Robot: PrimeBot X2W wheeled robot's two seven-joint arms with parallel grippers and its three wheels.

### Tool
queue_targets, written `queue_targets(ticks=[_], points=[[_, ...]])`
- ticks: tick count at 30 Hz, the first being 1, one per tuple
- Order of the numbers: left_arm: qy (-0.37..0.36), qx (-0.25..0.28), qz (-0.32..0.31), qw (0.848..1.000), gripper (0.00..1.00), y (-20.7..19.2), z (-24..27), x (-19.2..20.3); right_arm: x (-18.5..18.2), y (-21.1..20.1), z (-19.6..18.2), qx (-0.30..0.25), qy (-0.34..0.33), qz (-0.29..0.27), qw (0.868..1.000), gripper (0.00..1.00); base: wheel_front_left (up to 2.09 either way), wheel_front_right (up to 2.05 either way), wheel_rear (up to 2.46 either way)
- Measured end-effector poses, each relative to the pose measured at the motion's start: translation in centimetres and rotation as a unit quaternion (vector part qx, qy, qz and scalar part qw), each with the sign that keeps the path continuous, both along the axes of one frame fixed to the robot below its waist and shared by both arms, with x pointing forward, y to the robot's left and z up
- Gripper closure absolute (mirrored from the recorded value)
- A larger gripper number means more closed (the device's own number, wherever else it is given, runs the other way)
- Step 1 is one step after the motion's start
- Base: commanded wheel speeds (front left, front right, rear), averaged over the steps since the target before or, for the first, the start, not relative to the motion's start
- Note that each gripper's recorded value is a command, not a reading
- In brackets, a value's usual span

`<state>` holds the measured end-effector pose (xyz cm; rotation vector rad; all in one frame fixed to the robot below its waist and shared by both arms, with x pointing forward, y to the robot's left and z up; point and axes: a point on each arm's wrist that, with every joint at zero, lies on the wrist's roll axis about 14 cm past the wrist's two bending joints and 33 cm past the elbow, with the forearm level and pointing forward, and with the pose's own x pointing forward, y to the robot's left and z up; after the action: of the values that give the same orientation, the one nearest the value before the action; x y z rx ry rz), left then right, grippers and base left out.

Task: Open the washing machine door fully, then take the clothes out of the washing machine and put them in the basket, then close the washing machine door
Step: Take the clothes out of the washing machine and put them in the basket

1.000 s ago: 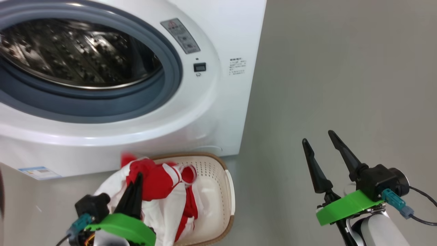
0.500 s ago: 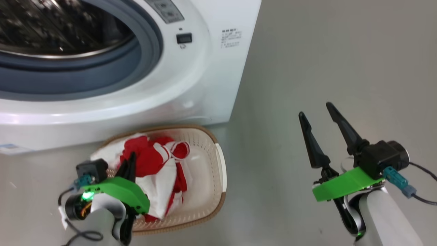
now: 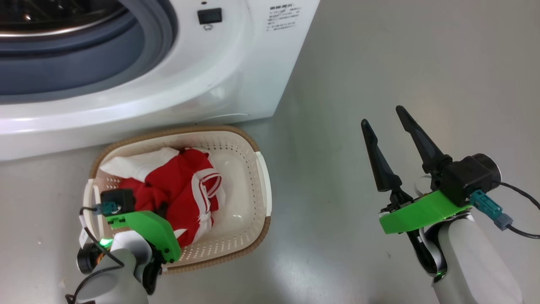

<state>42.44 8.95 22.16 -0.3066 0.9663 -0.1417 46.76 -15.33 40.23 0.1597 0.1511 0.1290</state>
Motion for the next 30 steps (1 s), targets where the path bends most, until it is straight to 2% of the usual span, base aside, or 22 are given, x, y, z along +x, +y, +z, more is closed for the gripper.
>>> queue_targets(ticks=[10, 11, 12, 13, 26, 30], points=[[0.052, 0.000, 0.005, 0.999, 1.00, 0.0, -2.5, -1.3, 0.3, -0.4, -1.6, 0.004, 0.018, -0.005, 1.000, 0.00, 0.00, 0.00, 0.00], [0.053, -0.001, 0.006, 0.999, 0.97, 0.0, -2.6, -1.3, 0.3, -0.4, -1.8, 0.004, 0.019, -0.006, 1.000, 0.00, 0.00, 0.00, 0.00], [0.051, 0.001, 0.006, 0.999, 0.76, 0.0, -2.7, -1.2, 0.3, -0.4, -1.9, 0.004, 0.021, -0.006, 1.000, 0.00, 0.00, 0.00, 0.00], [0.047, 0.001, 0.007, 0.999, 0.00, 0.0, -2.6, -1.0, 0.3, -0.4, -2.0, 0.004, 0.022, -0.005, 1.000, 0.00, 0.00, 0.00, 0.00], [-0.054, 0.003, 0.037, 0.998, 0.00, 0.9, 1.3, 1.9, 0.3, 0.0, -1.0, 0.005, 0.018, -0.002, 1.000, 0.00, 0.00, 0.00, 0.00], [-0.097, -0.012, 0.045, 0.994, 0.00, 0.7, 3.6, 2.7, 0.2, 0.1, 0.1, 0.006, 0.006, -0.001, 1.000, 0.00, 0.00, 0.00, 0.00]])
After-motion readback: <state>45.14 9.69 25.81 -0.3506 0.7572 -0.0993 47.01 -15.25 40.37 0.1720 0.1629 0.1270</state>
